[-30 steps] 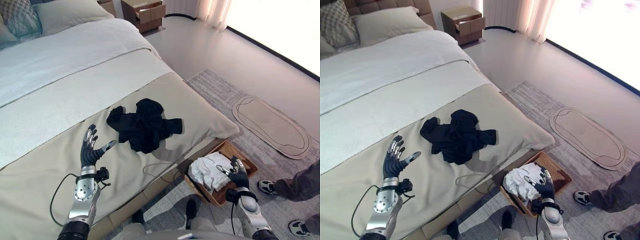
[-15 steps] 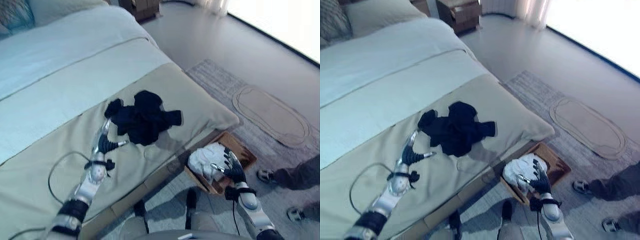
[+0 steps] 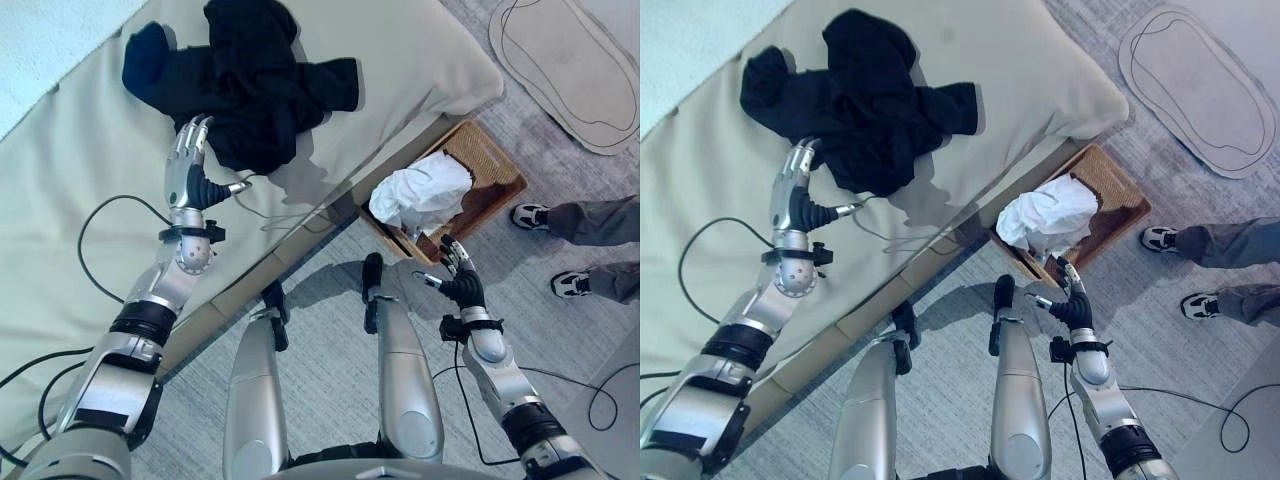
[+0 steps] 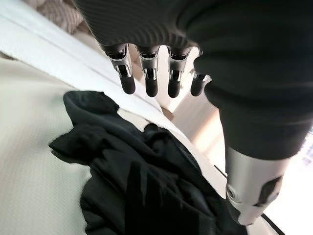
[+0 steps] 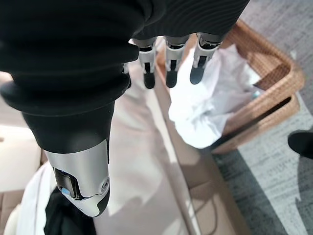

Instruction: Pick up clothes into the bucket

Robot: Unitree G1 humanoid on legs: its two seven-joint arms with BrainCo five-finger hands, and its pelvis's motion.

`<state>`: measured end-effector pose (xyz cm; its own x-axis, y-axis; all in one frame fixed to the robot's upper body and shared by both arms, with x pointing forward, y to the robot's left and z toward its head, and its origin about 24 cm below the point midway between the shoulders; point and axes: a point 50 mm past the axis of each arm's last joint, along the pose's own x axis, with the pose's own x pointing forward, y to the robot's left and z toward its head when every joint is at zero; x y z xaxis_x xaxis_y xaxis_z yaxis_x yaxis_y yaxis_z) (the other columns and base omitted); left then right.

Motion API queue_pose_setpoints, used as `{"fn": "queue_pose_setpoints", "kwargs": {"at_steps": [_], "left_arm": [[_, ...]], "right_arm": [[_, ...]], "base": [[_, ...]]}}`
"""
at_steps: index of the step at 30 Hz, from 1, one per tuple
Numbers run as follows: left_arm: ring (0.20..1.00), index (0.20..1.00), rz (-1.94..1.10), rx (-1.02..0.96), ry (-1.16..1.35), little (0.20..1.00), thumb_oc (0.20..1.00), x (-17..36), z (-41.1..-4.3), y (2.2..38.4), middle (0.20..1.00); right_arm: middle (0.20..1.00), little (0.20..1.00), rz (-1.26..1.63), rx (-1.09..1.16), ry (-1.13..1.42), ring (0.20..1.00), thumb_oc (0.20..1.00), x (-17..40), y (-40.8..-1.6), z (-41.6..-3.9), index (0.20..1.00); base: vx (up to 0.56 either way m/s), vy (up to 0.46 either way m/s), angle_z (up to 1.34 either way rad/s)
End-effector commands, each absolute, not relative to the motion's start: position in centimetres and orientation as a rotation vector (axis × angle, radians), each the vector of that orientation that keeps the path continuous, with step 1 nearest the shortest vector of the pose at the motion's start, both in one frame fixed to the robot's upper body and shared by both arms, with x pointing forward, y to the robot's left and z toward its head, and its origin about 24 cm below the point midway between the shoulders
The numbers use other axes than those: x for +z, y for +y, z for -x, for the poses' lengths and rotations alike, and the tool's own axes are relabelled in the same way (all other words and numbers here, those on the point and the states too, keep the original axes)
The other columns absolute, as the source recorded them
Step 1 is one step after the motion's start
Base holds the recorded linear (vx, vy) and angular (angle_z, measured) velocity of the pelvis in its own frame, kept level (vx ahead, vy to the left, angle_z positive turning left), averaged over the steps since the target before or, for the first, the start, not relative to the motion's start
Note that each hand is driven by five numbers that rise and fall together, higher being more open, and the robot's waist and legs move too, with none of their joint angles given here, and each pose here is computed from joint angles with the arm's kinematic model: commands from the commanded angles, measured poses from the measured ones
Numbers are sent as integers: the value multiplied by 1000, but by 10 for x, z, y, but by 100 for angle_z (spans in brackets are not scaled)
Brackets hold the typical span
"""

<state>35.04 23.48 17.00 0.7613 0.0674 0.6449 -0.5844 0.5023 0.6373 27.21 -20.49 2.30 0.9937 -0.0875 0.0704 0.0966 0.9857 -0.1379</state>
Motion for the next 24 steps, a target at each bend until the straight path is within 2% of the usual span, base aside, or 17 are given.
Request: {"fn": "queue_pose_setpoints", "kwargs": {"at_steps": [1, 6, 12, 18, 24], "left_arm": [[1000, 1000, -1007, 557, -774, 1000, 1000, 214, -348, 243, 1000], [1000, 1000, -1081, 631, -860, 1000, 1000, 251, -352, 246, 1000], [1000, 1000, -1330, 742, -974, 1000, 1000, 300, -354, 250, 1000], [1000, 1000, -1409, 753, -1031, 1000, 1000, 323, -352, 250, 1000], [1000, 1000, -1461, 678, -953, 1000, 1000, 330, -359, 253, 1000]], "right_arm": [[1000, 1000, 84, -99, -198, 1000, 1000, 43, -202, -267, 1000], [1000, 1000, 82, -127, -208, 1000, 1000, 44, -210, -262, 1000], [1000, 1000, 50, -139, -181, 1000, 1000, 36, -220, -252, 1000], [1000, 1000, 37, -113, -216, 1000, 1000, 44, -217, -258, 1000], [1000, 1000, 26, -99, -261, 1000, 1000, 55, -219, -258, 1000]], "base": [[-53, 6, -6], [-25, 2, -5], [12, -1, -5], [12, -3, -9], [9, 0, -2]]}}
